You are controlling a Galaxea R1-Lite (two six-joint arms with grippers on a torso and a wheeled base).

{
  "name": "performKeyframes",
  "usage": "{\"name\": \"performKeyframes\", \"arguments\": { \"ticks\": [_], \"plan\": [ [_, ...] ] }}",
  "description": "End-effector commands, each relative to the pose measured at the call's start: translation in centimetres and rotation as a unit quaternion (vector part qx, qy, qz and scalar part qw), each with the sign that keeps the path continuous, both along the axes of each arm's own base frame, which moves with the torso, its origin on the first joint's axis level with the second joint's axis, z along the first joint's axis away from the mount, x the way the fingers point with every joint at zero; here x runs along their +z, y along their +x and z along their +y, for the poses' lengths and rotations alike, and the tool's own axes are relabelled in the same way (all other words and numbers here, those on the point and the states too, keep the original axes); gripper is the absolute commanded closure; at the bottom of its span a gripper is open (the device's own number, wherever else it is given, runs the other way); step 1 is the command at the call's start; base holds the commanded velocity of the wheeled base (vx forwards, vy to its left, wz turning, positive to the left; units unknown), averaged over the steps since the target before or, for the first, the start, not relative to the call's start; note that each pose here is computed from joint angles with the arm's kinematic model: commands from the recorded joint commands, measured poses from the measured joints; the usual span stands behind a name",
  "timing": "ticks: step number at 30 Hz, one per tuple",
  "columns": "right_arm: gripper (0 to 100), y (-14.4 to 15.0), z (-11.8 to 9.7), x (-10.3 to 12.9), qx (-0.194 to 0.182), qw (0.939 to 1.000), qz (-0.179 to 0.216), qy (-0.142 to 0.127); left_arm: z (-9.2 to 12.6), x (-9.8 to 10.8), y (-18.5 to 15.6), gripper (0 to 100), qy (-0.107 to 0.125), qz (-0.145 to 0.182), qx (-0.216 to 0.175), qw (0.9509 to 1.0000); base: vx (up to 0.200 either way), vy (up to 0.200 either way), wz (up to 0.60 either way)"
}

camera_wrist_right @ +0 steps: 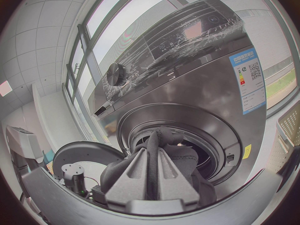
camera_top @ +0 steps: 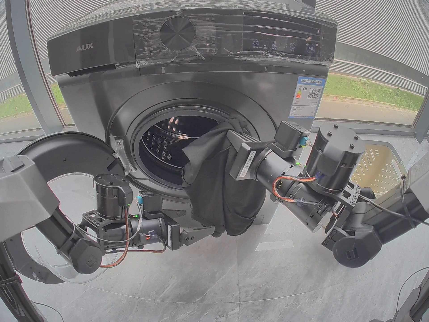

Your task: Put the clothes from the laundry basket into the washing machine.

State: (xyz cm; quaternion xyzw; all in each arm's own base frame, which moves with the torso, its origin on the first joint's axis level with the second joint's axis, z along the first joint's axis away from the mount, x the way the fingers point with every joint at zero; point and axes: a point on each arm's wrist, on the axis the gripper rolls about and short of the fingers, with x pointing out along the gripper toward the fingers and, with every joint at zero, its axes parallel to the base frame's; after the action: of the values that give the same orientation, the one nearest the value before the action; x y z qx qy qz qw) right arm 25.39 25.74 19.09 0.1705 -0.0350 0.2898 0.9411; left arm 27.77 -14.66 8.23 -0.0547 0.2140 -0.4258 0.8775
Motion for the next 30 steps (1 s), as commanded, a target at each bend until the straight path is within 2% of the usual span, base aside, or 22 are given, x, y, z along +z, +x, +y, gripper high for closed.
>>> {"name": "performKeyframes", "arguments": {
  "ticks": [1, 8, 13, 16, 30],
  "plan": [
    [100, -0.6, 0.2, 0.4, 0.008, 1.0000, -0.004, 0.004, -0.5, -1.0, 1.3, 0, 0.001, 0.007, 0.002, 1.0000, 0.000, 0.000, 0.00],
    [100, -1.0, 0.4, 0.2, 0.013, 0.9999, -0.006, 0.003, -0.9, -1.5, 2.5, 0, -0.001, 0.001, 0.001, 1.0000, 0.000, 0.000, 0.00],
    [100, -1.1, 0.2, -0.1, 0.013, 0.9999, -0.003, -0.002, -1.7, -0.9, 3.0, 0, -0.026, -0.022, -0.032, 0.9989, 0.000, 0.000, 0.00],
    [100, -0.9, 0.0, -0.3, 0.008, 1.0000, -0.001, -0.004, -2.1, -0.7, 2.6, 0, -0.031, -0.033, -0.040, 0.9982, 0.000, 0.000, 0.00],
    [100, -0.6, -0.2, -0.5, 0.003, 0.9999, -0.003, -0.010, -2.5, -1.6, 0.5, 0, -0.035, -0.035, -0.071, 0.9963, 0.000, 0.000, 0.00]
  ]
}}
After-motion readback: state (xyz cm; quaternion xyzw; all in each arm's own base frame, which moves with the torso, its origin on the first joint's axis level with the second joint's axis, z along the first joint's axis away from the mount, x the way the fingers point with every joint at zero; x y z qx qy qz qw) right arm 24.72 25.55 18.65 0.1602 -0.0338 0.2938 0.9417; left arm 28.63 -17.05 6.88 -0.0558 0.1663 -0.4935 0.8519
